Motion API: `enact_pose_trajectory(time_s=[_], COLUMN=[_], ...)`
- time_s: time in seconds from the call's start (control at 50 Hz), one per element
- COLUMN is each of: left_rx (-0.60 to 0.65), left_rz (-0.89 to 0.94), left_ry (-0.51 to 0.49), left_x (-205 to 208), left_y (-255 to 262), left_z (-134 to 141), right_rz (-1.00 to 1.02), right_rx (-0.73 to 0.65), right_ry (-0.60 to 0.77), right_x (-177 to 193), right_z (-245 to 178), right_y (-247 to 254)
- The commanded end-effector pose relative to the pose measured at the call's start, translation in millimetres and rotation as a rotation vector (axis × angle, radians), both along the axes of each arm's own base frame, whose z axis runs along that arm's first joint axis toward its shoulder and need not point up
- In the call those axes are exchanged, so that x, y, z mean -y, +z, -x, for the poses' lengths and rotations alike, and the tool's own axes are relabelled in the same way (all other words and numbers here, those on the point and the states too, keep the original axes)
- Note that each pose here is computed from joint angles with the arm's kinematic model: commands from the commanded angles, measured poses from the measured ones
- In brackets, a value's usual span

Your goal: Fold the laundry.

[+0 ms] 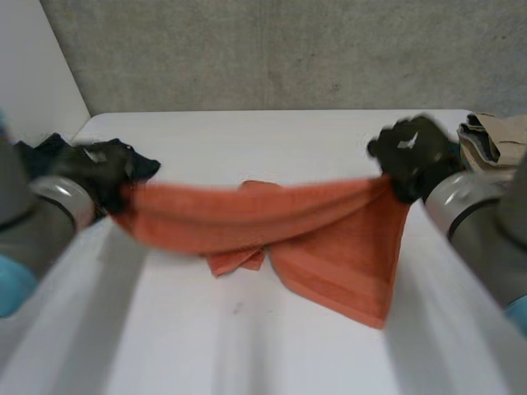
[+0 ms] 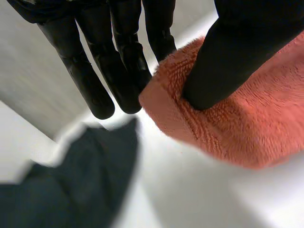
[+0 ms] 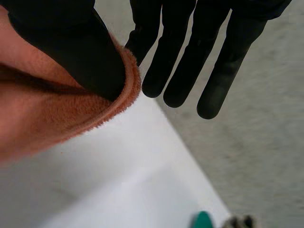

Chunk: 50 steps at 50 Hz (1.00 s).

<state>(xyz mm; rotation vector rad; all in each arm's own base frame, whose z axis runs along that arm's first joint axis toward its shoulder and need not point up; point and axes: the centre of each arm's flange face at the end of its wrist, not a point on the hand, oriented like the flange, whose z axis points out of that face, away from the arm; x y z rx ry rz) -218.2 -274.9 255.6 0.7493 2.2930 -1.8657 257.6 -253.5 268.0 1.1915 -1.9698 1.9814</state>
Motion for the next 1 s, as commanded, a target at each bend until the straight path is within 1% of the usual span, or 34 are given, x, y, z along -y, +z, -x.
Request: enact_pose_trajectory(time_s=[0.02,0.06,0.1,0.16,0.26,0.32,0.34,0.36,0.42,0.44,0.48,0.5,0.56,0.58,0.64,0.68,0.78,0.86,0.88,0.94,0.96,1.0], left_rx=[-0.1,-0.083,-0.043,0.015,0.054,0.05,0.044,0.03,-0.013,-0.05,-0.09,-0.139,-0.204,-0.248,-0.304,-0.321,-0.32,-0.303,-0.288,-0.264,-0.242,-0.225], left_rz=[0.224,0.214,0.192,0.112,0.005,0.023,0.045,0.118,0.27,0.375,0.493,0.622,0.79,0.877,0.958,0.959,0.882,0.768,0.712,0.625,0.573,0.523], left_ry=[-0.027,-0.033,-0.035,-0.033,-0.054,-0.058,-0.06,-0.059,-0.036,-0.015,-0.004,-0.005,-0.004,-0.002,0.0,0.006,0.035,0.054,0.059,0.062,0.059,0.057], left_x=[-38.4,-40.2,-38.4,-28.0,-3.8,23.4,30.7,48.2,74.2,90.2,99.9,105.3,106.5,102.4,91.4,87.8,83.9,83.7,83.2,81.2,79.3,77.0], left_y=[80.0,80.6,77.9,59.2,19.6,2.7,1.3,3.6,21.3,36.5,61.2,90.2,128.7,150.6,174.8,177.8,160.8,124.4,104.6,73.3,53.0,32.2], left_z=[-11.9,-13.2,-16.0,-16.5,-4.0,7.9,11.7,19.8,29.9,34.0,37.2,40.2,41.4,40.5,37.8,35.2,21.2,10.3,7.2,3.2,1.7,0.1], right_rz=[0.053,0.041,0.014,-0.027,-0.085,-0.123,-0.124,-0.105,-0.011,0.091,0.209,0.358,0.542,0.643,0.811,0.847,0.781,0.614,0.536,0.419,0.338,0.261], right_rx=[-0.059,-0.101,-0.178,-0.277,-0.323,-0.332,-0.332,-0.324,-0.284,-0.239,-0.183,-0.109,-0.017,0.031,0.105,0.12,0.099,0.047,0.022,-0.014,-0.034,-0.056], right_ry=[-0.033,-0.028,-0.01,0.028,0.04,0.023,0.017,-0.009,-0.061,-0.112,-0.153,-0.184,-0.196,-0.193,-0.157,-0.129,-0.049,0.002,0.022,0.059,0.081,0.11], right_x=[-10.6,-12.5,-14.0,-9.7,12.9,38.0,43.8,57.6,81.0,97.8,111.2,121.8,126.7,124.0,112.9,107.2,95.1,87.8,83.2,74.0,68.0,61.3], right_z=[22.3,25.2,27.9,25.9,15.8,9.3,7.0,3.7,-4.2,-8.5,-11.3,-13.6,-16.4,-16.3,-13.8,-13.5,-10.9,-8.1,-7.4,-6.1,-5.2,-4.8], right_y=[68.6,72.4,71.4,60.3,31.5,4.2,-1.2,-7.1,-2.2,10.4,31.1,59.3,93.9,114.9,148.4,153.8,138.9,101.9,84.8,56.7,35.9,13.2])
